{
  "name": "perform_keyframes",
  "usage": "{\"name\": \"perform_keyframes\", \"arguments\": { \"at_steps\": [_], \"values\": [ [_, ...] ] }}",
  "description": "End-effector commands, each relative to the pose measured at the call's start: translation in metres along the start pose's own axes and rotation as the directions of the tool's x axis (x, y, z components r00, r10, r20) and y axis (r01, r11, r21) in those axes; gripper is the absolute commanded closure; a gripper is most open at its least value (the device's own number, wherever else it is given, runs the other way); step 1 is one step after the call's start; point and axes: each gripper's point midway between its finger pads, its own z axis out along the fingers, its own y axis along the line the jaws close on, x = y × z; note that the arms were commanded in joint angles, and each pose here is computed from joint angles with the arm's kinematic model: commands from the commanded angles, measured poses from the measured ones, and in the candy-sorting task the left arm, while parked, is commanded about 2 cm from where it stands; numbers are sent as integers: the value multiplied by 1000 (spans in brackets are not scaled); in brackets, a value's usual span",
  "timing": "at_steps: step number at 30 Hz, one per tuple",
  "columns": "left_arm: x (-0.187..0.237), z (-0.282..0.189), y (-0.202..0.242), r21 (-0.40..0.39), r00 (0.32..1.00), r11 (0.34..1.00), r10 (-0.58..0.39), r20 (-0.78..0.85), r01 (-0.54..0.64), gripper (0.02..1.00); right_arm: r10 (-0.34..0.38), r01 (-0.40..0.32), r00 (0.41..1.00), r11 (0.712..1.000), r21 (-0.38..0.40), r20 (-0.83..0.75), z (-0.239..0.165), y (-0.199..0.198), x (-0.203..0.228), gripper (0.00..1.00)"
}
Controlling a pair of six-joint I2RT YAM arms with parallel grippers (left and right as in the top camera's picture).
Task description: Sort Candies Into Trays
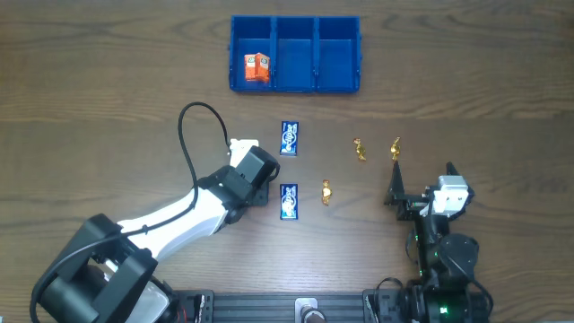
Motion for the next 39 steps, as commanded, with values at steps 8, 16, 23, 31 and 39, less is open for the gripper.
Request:
{"name": "perform_keyframes", "arguments": {
  "at_steps": [8,16,23,31,39],
  "values": [
    [-128,-83,-21,-114,973,992,69,220,-45,695,-9,9,1000,1000,-10,-3,0,2,1,3],
    [-272,-162,-6,-119,882,993,55,468,1,691,-8,8,1000,1000,-10,-3,0,2,1,3],
    [-330,-103,12,-59,911,998,8,411,18,695,-9,9,1000,1000,-10,-3,0,2,1,3],
    [-321,-15,14,1,954,999,-48,296,50,687,-9,9,1000,1000,-10,-3,0,2,1,3],
    [-314,2,7,14,963,999,-43,266,41,704,-9,9,1000,1000,-10,-3,0,2,1,3]
  ]
}}
